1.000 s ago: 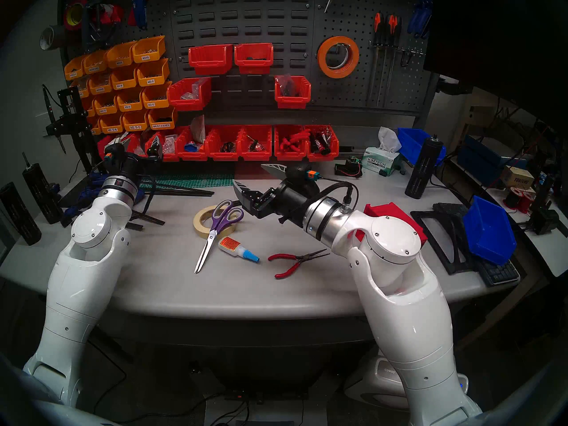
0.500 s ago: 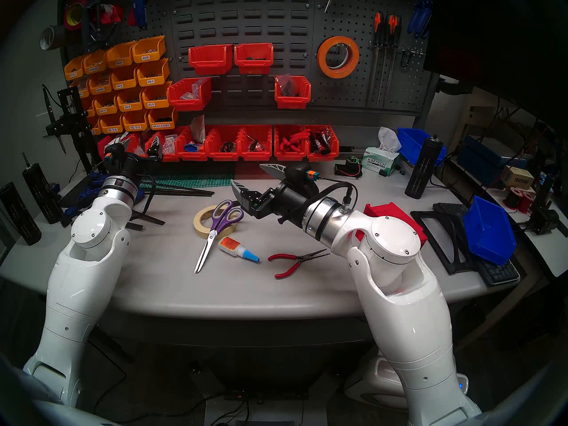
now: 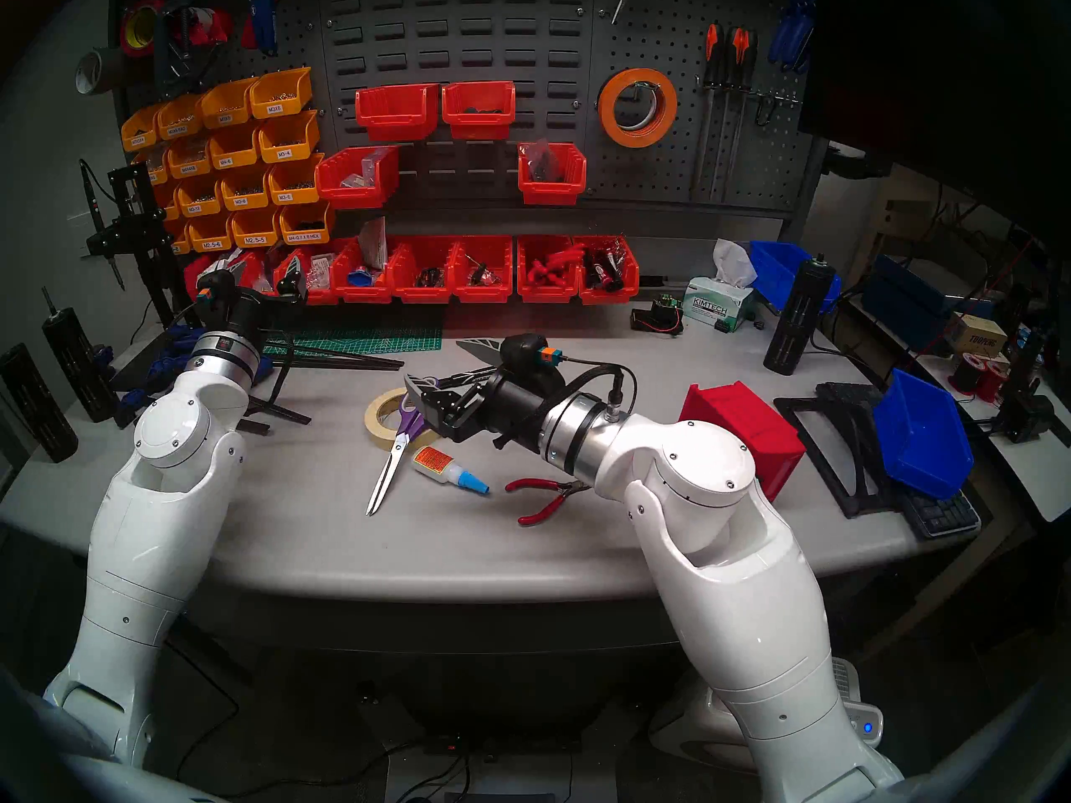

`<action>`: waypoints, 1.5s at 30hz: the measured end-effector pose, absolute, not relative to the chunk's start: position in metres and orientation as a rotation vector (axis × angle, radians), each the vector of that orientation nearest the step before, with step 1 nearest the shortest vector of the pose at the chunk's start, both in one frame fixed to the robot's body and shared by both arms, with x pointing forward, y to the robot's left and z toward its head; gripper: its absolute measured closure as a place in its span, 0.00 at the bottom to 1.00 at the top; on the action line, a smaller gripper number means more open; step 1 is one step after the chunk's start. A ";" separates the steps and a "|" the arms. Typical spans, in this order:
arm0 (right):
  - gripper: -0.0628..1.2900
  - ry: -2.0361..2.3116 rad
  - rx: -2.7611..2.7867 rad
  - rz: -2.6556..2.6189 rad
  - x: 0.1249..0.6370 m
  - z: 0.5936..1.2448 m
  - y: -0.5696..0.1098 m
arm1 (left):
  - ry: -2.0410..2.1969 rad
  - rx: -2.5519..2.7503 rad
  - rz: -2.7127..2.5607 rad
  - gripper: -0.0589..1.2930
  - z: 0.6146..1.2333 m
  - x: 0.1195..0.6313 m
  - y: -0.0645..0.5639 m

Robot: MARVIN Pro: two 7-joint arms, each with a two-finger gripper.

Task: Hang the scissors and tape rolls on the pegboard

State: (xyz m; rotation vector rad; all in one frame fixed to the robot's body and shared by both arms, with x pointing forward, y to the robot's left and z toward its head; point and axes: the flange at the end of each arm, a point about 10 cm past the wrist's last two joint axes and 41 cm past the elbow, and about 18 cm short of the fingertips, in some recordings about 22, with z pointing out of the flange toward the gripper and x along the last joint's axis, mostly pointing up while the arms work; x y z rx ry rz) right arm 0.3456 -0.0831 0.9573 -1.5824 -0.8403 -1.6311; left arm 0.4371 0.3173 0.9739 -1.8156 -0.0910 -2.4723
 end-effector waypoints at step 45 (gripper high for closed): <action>0.04 -0.742 -1.708 -1.335 0.320 0.918 -0.026 | -0.091 -1.816 -2.472 0.04 0.974 0.437 0.317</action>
